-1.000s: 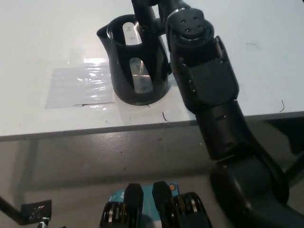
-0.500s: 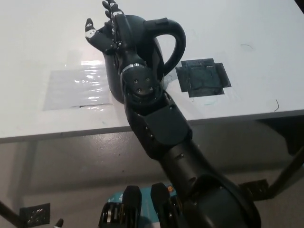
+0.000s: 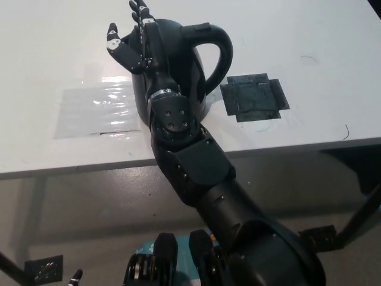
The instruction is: The robot uses its right hand to push down on the lid of a kettle kept in the middle of the desk to close it
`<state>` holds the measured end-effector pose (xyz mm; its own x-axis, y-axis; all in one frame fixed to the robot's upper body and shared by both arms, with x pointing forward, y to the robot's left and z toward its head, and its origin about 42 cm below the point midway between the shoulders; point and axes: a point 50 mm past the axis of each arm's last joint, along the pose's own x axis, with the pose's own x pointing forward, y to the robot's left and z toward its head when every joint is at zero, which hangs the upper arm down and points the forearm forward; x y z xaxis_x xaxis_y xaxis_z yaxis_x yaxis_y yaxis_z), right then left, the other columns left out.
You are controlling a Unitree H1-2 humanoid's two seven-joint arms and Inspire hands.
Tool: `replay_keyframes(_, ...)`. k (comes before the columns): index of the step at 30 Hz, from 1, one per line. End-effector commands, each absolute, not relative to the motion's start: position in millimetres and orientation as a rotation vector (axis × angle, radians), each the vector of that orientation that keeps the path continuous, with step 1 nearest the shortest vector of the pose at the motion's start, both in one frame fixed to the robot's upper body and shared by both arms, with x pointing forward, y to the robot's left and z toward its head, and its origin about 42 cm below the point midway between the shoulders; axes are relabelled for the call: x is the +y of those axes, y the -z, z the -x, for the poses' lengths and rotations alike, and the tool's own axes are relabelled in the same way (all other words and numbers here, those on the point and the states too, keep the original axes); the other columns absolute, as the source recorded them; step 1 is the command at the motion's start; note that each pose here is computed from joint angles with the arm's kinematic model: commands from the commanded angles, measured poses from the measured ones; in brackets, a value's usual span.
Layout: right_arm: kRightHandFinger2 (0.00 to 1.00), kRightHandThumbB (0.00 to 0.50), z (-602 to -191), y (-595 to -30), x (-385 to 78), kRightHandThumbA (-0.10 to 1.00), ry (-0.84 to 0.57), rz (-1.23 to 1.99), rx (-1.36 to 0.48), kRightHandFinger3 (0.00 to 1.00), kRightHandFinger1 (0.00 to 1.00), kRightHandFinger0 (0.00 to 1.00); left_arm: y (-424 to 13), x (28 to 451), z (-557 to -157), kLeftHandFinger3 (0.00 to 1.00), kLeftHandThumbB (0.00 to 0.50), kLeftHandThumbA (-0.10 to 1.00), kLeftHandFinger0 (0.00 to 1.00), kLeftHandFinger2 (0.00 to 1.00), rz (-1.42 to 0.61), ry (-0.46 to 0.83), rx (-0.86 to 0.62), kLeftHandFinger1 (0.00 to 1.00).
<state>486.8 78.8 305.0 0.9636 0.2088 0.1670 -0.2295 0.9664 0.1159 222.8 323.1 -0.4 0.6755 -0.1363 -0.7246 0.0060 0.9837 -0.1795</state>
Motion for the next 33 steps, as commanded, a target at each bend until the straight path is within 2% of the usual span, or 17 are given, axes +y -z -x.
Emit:
replay_keyframes(1, 1.00, 0.025, -478.2, -269.2, 85.7, 0.31, -0.231, -0.117, -0.023, 1.00, 0.97, 0.84, -8.2, 334.9, -226.1, 1.00, 0.104, 1.00, 1.00, 1.00, 0.158, 0.067, 0.824, 1.00)
replay_keyframes(3, 1.00, 0.041, -477.3, -276.2, 85.5, 0.36, -0.241, -0.113, -0.048, 1.00, 1.00, 0.83, -8.4, 336.2, -223.1, 1.00, 0.103, 1.00, 1.00, 1.00, 0.155, 0.061, 0.826, 1.00)
replay_keyframes(4, 1.00, 0.065, -477.4, -289.5, 85.7, 0.40, -0.257, -0.107, -0.088, 1.00, 1.00, 0.92, -10.0, 338.0, -224.1, 1.00, 0.101, 1.00, 1.00, 1.00, 0.147, 0.058, 0.821, 1.00)
replay_keyframes(5, 1.00, 0.068, -475.3, -300.8, 84.0, 0.42, -0.260, -0.099, -0.128, 1.00, 1.00, 0.99, -10.1, 337.7, -224.3, 1.00, 0.099, 1.00, 1.00, 1.00, 0.146, 0.059, 0.822, 1.00)
replay_keyframes(6, 1.00, 0.083, -469.3, -325.4, 80.9, 0.45, -0.270, -0.084, -0.219, 1.00, 1.00, 1.00, -10.8, 337.6, -225.2, 1.00, 0.099, 1.00, 1.00, 1.00, 0.149, 0.057, 0.820, 1.00)
replay_keyframes(7, 1.00, 0.074, -460.2, -353.1, 76.4, 0.48, -0.286, -0.076, -0.327, 1.00, 1.00, 1.00, -11.7, 338.6, -225.9, 1.00, 0.098, 1.00, 1.00, 1.00, 0.154, 0.058, 0.815, 1.00)
replay_keyframes(9, 1.00, 0.074, -448.7, -380.7, 71.6, 0.49, -0.313, -0.100, -0.416, 1.00, 1.00, 1.00, -14.7, 341.9, -228.0, 1.00, 0.094, 1.00, 1.00, 1.00, 0.154, 0.054, 0.807, 1.00)
replay_keyframes(14, 1.00, 0.064, -407.7, -442.5, 48.0, 0.52, -0.372, -0.124, -0.617, 1.00, 1.00, 1.00, -15.2, 345.3, -228.5, 1.00, 0.128, 1.00, 1.00, 1.00, 0.139, 0.047, 0.813, 1.00)
replay_keyframes(17, 1.00, 0.095, -381.5, -470.9, 25.5, 0.58, -0.390, -0.120, -0.700, 1.00, 1.00, 1.00, -15.8, 345.3, -226.1, 1.00, 0.109, 1.00, 1.00, 1.00, 0.177, 0.044, 0.808, 1.00)
replay_keyframes(19, 1.00, 0.104, -372.6, -475.6, 17.3, 0.60, -0.394, -0.117, -0.720, 1.00, 1.00, 1.00, -14.4, 347.0, -223.4, 1.00, 0.105, 1.00, 1.00, 1.00, 0.186, 0.040, 0.813, 1.00)
replay_keyframes(22, 1.00, 0.082, -349.1, -483.5, -10.3, 0.61, -0.417, -0.101, -0.781, 1.00, 1.00, 1.00, -12.9, 349.7, -220.9, 1.00, 0.110, 1.00, 1.00, 1.00, 0.182, 0.043, 0.821, 1.00)
replay_keyframes(23, 1.00, 0.089, -342.6, -484.4, -18.1, 0.61, -0.424, -0.103, -0.798, 1.00, 1.00, 1.00, -12.7, 349.8, -220.4, 1.00, 0.112, 1.00, 1.00, 1.00, 0.188, 0.043, 0.821, 1.00)
replay_keyframes(29, 1.00, 0.077, -309.6, -461.9, -60.3, 0.62, -0.451, -0.100, -0.875, 1.00, 1.00, 1.00, -11.8, 351.9, -218.1, 1.00, 0.121, 1.00, 1.00, 1.00, 0.181, 0.024, 0.829, 1.00)
replay_keyframes(33, 1.00, 0.033, -285.5, -418.8, -96.9, 0.51, -0.442, -0.064, -0.838, 1.00, 1.00, 1.00, -10.1, 354.8, -212.4, 1.00, 0.118, 1.00, 1.00, 1.00, 0.185, 0.017, 0.835, 1.00)
